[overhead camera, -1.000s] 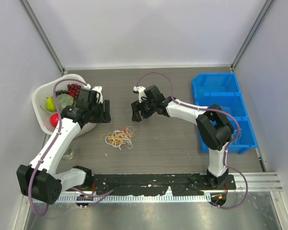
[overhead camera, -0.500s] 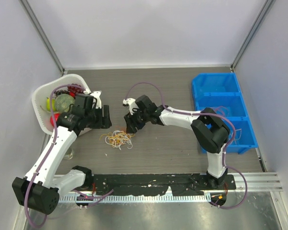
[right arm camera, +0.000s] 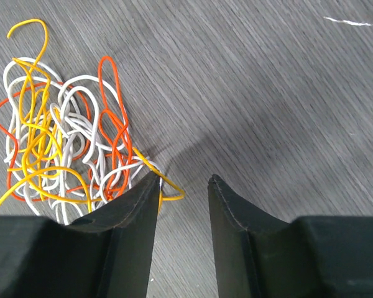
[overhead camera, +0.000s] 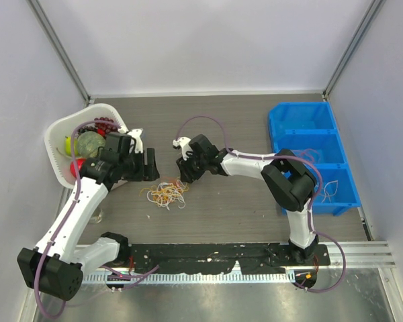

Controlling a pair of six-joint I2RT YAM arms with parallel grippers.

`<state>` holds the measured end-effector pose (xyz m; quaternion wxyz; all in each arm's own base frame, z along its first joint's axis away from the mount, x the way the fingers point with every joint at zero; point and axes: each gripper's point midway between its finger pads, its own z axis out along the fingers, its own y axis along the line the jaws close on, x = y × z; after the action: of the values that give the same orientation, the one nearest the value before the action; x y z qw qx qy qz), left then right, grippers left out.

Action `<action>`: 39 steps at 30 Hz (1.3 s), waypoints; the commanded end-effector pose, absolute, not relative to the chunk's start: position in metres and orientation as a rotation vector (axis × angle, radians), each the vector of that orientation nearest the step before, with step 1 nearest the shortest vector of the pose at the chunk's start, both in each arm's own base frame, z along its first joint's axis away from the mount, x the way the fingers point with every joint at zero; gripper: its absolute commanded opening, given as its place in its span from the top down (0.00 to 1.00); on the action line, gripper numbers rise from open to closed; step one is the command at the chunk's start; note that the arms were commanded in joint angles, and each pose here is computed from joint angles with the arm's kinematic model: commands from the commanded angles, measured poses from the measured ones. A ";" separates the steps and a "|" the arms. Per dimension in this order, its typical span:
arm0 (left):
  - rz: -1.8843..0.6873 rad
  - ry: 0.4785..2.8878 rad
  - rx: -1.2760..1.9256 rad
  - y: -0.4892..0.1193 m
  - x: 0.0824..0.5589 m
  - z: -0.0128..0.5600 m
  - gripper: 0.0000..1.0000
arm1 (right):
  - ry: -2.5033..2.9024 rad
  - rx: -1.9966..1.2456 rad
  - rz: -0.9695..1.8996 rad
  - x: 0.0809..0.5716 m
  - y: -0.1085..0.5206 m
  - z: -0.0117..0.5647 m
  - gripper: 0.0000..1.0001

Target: Untangle the cables

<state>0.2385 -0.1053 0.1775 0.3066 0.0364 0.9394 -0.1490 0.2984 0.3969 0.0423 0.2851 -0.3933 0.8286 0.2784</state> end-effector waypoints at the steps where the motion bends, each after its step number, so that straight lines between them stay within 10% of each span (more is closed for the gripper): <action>1: -0.484 2.453 0.099 -0.117 0.237 0.181 0.25 | 2.151 -1.040 0.818 0.299 0.414 0.049 0.59; 7: -0.509 2.446 0.094 -0.125 0.242 0.178 0.16 | 2.122 -0.976 0.789 0.309 0.418 0.061 0.99; 25: -0.471 2.535 -0.041 -0.154 0.301 0.130 0.00 | 1.855 -0.933 0.644 0.301 0.356 0.187 1.00; 39: -0.339 2.590 0.170 -0.181 0.309 0.077 0.10 | 1.829 -0.950 0.749 0.292 0.360 0.203 0.99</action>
<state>0.2874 -0.1951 0.0817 0.2238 0.0688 0.9570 -0.1714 0.2917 0.3560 0.1618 0.4189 -0.3903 0.7691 0.2841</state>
